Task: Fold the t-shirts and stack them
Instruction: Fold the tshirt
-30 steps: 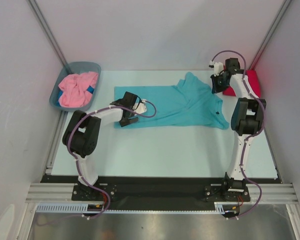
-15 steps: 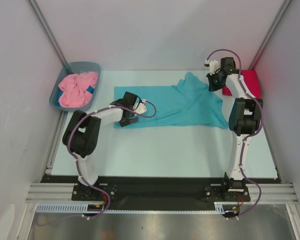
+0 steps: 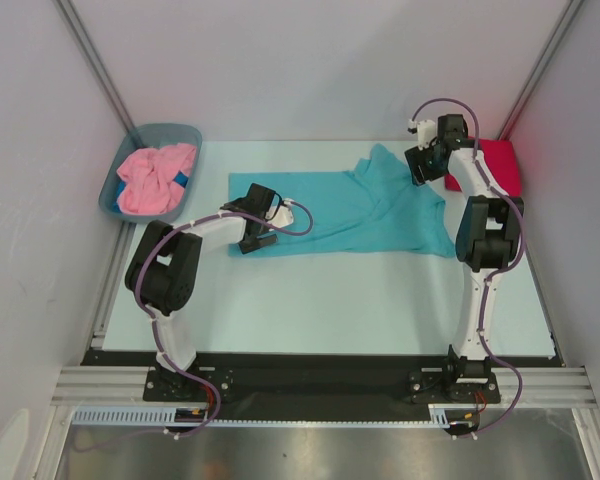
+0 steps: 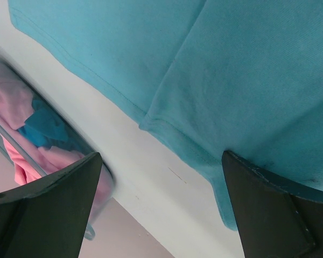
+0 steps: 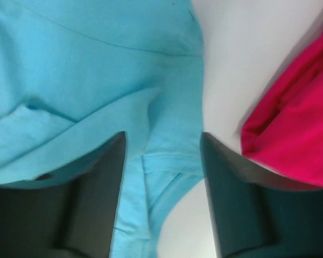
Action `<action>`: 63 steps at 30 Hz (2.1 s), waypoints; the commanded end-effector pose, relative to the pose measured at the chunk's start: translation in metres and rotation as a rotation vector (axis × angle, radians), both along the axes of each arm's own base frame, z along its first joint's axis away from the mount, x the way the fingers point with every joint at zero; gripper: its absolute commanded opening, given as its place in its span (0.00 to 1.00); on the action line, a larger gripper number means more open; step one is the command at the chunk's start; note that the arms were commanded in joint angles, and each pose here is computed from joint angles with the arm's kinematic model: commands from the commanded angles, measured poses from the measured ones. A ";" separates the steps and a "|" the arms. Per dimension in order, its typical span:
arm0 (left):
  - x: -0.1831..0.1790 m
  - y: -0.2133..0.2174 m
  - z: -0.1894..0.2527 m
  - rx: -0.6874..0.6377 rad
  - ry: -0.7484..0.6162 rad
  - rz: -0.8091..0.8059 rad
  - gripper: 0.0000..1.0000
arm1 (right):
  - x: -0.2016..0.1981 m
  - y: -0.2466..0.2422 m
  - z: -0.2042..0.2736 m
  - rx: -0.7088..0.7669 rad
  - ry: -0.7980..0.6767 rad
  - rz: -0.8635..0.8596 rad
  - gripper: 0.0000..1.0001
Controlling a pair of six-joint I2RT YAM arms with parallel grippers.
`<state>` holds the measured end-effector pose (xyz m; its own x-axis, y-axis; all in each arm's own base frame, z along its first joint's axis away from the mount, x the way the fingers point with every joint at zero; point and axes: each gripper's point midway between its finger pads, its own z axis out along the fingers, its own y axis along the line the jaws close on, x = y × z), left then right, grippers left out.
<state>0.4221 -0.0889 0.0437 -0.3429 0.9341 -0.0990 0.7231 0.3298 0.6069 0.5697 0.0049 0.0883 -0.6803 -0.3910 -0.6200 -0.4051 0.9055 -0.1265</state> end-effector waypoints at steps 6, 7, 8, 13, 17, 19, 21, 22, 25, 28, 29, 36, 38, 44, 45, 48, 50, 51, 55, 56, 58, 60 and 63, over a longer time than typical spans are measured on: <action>0.002 -0.006 0.008 -0.004 -0.021 -0.013 1.00 | 0.000 0.000 0.037 -0.017 -0.052 -0.019 0.72; 0.002 -0.005 0.007 -0.004 -0.020 -0.012 1.00 | -0.002 0.005 0.046 -0.004 -0.050 -0.006 0.70; 0.002 -0.005 0.007 -0.004 -0.020 -0.012 1.00 | -0.002 0.009 0.050 0.012 -0.050 0.005 0.68; 0.003 -0.007 0.008 -0.012 -0.025 -0.011 1.00 | -0.013 0.062 0.052 0.059 -0.008 0.112 0.58; 0.002 -0.008 0.012 -0.023 -0.032 -0.011 1.00 | -0.026 0.092 0.034 0.095 0.059 0.156 0.56; 0.000 -0.008 0.014 -0.023 -0.035 -0.013 1.00 | -0.033 0.104 0.022 0.121 0.098 0.170 0.55; -0.002 -0.007 0.015 -0.024 -0.036 -0.013 1.00 | -0.040 0.109 0.006 0.127 0.136 0.170 0.54; -0.003 -0.007 0.017 -0.027 -0.040 -0.014 1.00 | -0.042 0.111 0.000 0.137 0.149 0.167 0.53; -0.005 -0.006 0.018 -0.032 -0.042 -0.012 1.00 | -0.042 0.113 -0.006 0.147 0.151 0.156 0.52; -0.006 -0.006 0.019 -0.035 -0.045 -0.012 1.00 | -0.043 0.115 -0.013 0.158 0.164 0.151 0.49; -0.007 -0.006 0.018 -0.032 -0.040 -0.014 1.00 | -0.044 0.116 -0.014 0.162 0.167 0.150 0.48; -0.004 -0.009 0.022 -0.042 -0.051 -0.018 1.00 | -0.050 0.120 -0.026 0.157 0.180 0.161 0.45; -0.003 -0.010 0.022 -0.045 -0.052 -0.019 1.00 | -0.053 0.122 -0.030 0.157 0.191 0.164 0.45; -0.004 -0.013 0.022 -0.042 -0.051 -0.026 1.00 | -0.051 0.127 -0.036 0.163 0.185 0.154 0.45; -0.004 -0.013 0.022 -0.044 -0.053 -0.025 1.00 | -0.050 0.128 -0.036 0.163 0.179 0.154 0.45; -0.006 -0.013 0.022 -0.044 -0.051 -0.026 1.00 | -0.048 0.129 -0.039 0.164 0.177 0.150 0.45; -0.007 -0.013 0.021 -0.042 -0.047 -0.026 1.00 | -0.046 0.129 -0.041 0.162 0.173 0.146 0.46; -0.007 -0.013 0.021 -0.044 -0.048 -0.026 1.00 | -0.044 0.129 -0.041 0.161 0.167 0.144 0.45; -0.007 -0.014 0.021 -0.044 -0.048 -0.025 1.00 | -0.039 0.128 -0.044 0.155 0.159 0.135 0.45; -0.006 -0.014 0.021 -0.042 -0.050 -0.027 1.00 | -0.038 0.128 -0.046 0.155 0.161 0.134 0.45; -0.006 -0.014 0.021 -0.040 -0.052 -0.027 1.00 | -0.036 0.128 -0.047 0.147 0.158 0.130 0.45; -0.005 -0.014 0.021 -0.041 -0.052 -0.026 1.00 | -0.035 0.125 -0.051 0.142 0.161 0.125 0.45; -0.005 -0.015 0.021 -0.044 -0.050 -0.026 1.00 | -0.033 0.124 -0.050 0.141 0.154 0.121 0.43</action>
